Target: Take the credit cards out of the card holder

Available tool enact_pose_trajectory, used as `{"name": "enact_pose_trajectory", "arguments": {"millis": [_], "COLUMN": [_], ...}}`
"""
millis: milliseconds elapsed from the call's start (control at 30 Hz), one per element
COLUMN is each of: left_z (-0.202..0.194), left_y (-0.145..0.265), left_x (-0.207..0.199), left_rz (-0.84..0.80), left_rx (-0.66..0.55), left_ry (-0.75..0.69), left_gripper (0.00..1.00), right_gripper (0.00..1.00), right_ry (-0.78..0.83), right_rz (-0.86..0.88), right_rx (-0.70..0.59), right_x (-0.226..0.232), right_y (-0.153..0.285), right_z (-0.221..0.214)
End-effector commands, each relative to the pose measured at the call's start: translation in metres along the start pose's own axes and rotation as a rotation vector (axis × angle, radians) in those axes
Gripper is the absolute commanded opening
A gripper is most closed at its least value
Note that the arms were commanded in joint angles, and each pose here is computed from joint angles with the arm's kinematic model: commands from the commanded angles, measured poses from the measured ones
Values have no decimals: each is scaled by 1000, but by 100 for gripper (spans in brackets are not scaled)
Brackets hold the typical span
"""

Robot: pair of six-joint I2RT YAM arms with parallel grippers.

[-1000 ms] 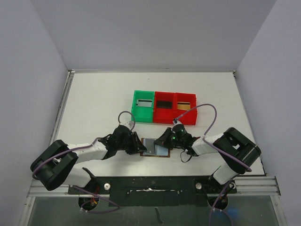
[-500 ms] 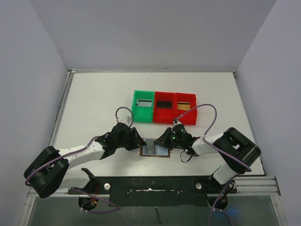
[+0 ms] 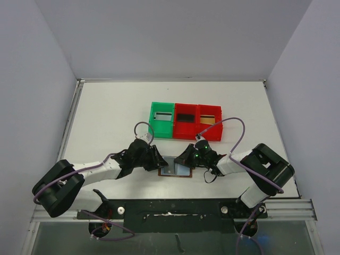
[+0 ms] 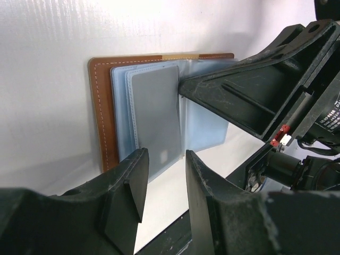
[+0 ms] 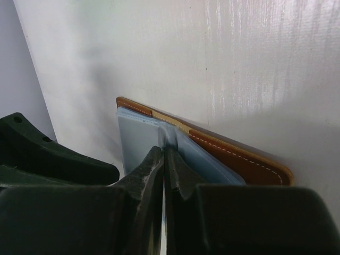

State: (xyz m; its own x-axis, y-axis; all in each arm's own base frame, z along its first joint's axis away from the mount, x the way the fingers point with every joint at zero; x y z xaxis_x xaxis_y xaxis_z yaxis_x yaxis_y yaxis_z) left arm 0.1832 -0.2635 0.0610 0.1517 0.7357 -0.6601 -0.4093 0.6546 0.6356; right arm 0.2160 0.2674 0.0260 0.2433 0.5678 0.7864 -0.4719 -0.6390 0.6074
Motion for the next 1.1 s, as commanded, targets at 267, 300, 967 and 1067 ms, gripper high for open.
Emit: {"name": "enact_pose_trajectory", "arguments": {"millis": [267,300,967,1067], "left_z": [16,17,7,8], "left_y": [6,6,-5,-4], "left_x": [-12,-12,-12,-17], "left_rz": [-13,-10,-15,-37], "left_rx": [-70,-72,-20,-27], "left_ry": [-21,-22,-18,-20], "left_gripper": [33,33,33,32], "right_gripper": [1,1,0,0], "right_ry": [-15,-16,-21,-21], "right_rz": [-249,-247,-237,-237], "right_rx": [-11,-13,-10,-10], "right_x": [-71,-70,-70,-70], "right_y": [5,5,5,5], "right_z": [-5,-5,-5,-5]}}
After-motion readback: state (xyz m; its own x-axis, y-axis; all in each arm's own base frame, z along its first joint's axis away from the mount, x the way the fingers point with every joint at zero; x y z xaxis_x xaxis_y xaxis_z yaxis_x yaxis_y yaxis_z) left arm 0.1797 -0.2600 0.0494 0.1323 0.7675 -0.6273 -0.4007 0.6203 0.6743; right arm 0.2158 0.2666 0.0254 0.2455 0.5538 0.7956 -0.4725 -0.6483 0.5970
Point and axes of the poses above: each gripper's point midway between its finger pads, its own y axis back along the fingers, its own x axis along the line the jaws close on, z = x × y, the point moved 2 cm from there along y, back along the fingers, and after that the axes turned 10 degrees about -y, right-handed, at the moved point
